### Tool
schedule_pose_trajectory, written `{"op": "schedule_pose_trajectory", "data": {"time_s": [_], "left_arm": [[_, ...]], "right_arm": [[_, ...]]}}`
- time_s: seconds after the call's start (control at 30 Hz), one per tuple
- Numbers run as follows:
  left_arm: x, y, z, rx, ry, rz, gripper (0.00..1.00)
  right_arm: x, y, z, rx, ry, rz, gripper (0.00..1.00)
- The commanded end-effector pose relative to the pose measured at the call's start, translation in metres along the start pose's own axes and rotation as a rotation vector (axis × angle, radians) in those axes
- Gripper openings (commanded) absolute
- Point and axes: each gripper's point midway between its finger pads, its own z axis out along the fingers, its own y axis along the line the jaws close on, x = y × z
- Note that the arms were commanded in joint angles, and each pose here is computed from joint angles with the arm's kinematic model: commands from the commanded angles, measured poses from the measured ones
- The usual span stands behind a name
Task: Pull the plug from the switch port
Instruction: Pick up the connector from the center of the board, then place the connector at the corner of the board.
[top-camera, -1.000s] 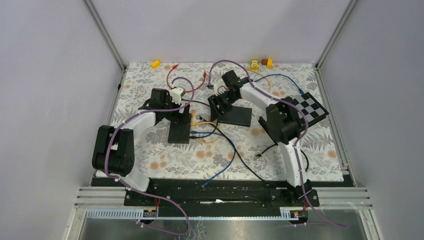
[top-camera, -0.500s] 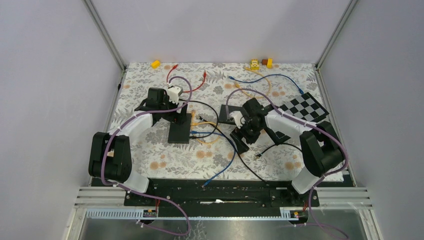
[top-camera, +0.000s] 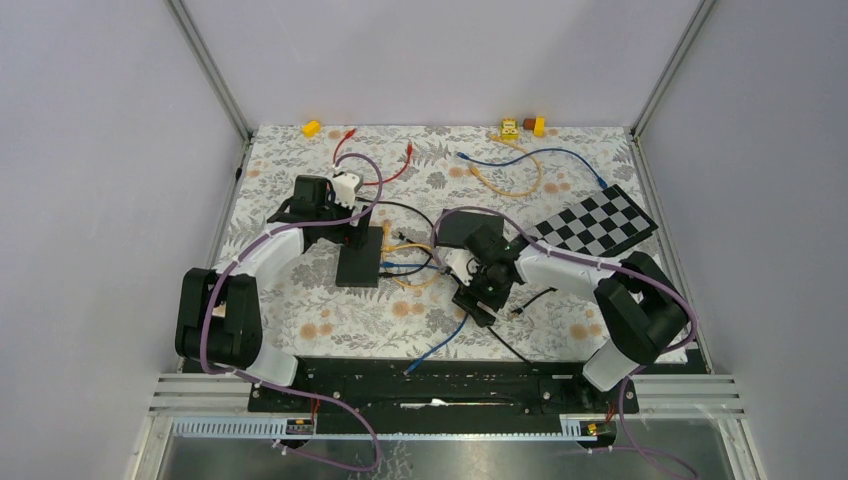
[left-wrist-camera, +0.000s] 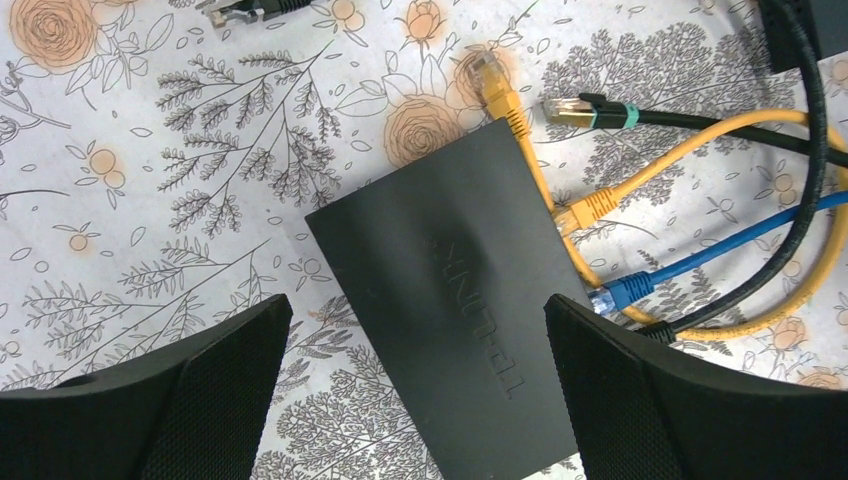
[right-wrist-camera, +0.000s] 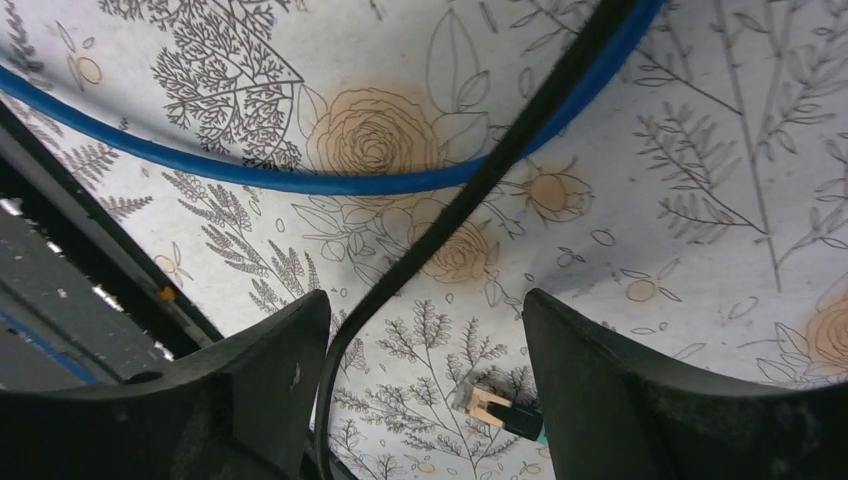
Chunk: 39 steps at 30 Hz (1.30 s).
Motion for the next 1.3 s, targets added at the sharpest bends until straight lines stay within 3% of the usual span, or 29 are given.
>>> {"op": "schedule_pose_trajectory", "data": {"time_s": [0.0,0.1,0.27,0.37,0.43,0.53,0.73,0.9,1.27], "left_arm": [[-0.004,0.012,-0.006,-0.060,-0.002,0.029,0.99],[-0.002,0.016,-0.008,-0.081,0.003,0.036,0.99],[-0.003,0.022,-0.013,-0.119,0.002,0.054,0.99],[-0.004,0.025,-0.015,-0.136,-0.002,0.063,0.99],[-0.008,0.026,-0.015,-0.142,-0.016,0.066,0.99],[-0.014,0.027,-0.016,-0.144,-0.032,0.061,0.99],[-0.034,0.030,-0.022,-0.150,-0.082,0.045,0.99],[-0.044,0.033,-0.026,-0.139,-0.103,0.028,0.99],[-0.047,0.047,-0.031,-0.146,-0.125,-0.032,0.99]], "right_arm": [[0.003,-0.007,0.005,0.131,0.038,-0.081,0.76],[0.005,-0.002,0.011,0.146,0.065,-0.125,0.66],[0.007,-0.009,0.000,0.200,0.083,-0.171,0.24],[0.006,-0.012,-0.021,0.238,0.078,-0.211,0.07],[0.004,-0.016,-0.041,0.290,0.067,-0.233,0.00],[-0.006,-0.018,-0.077,0.354,0.007,-0.263,0.00],[-0.049,0.008,-0.156,0.356,-0.261,-0.304,0.00],[-0.079,0.015,-0.219,0.423,-0.405,-0.353,0.00],[-0.178,0.004,-0.375,0.722,-0.744,-0.376,0.00]]}}
